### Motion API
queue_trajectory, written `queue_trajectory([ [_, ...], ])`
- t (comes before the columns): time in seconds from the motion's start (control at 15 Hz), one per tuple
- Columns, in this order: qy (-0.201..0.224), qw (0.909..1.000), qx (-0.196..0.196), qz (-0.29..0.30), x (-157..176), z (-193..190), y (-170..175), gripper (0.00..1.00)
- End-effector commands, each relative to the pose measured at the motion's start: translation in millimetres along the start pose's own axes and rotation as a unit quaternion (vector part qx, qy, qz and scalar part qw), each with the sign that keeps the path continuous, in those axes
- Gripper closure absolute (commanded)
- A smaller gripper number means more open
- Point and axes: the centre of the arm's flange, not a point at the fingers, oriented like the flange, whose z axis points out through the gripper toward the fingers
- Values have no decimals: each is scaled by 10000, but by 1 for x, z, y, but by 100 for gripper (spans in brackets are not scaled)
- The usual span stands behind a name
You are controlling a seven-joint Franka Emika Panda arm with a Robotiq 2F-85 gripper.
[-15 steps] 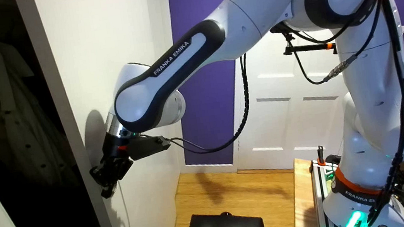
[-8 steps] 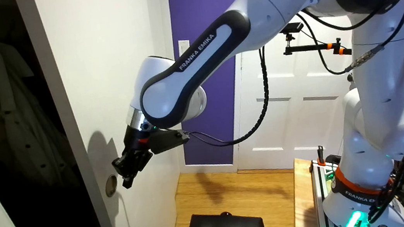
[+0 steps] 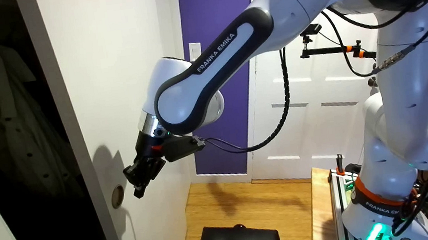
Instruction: Close the closet door
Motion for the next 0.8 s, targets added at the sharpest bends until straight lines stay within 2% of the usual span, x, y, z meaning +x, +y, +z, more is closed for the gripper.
queue_trajectory([
  [0.0,188,9998,-9,-80,-5,23,0,100],
  [0.4,702,9967,-147,-373,-12,58,9,100],
  [0.73,1146,9896,-310,-814,-8,63,8,100],
])
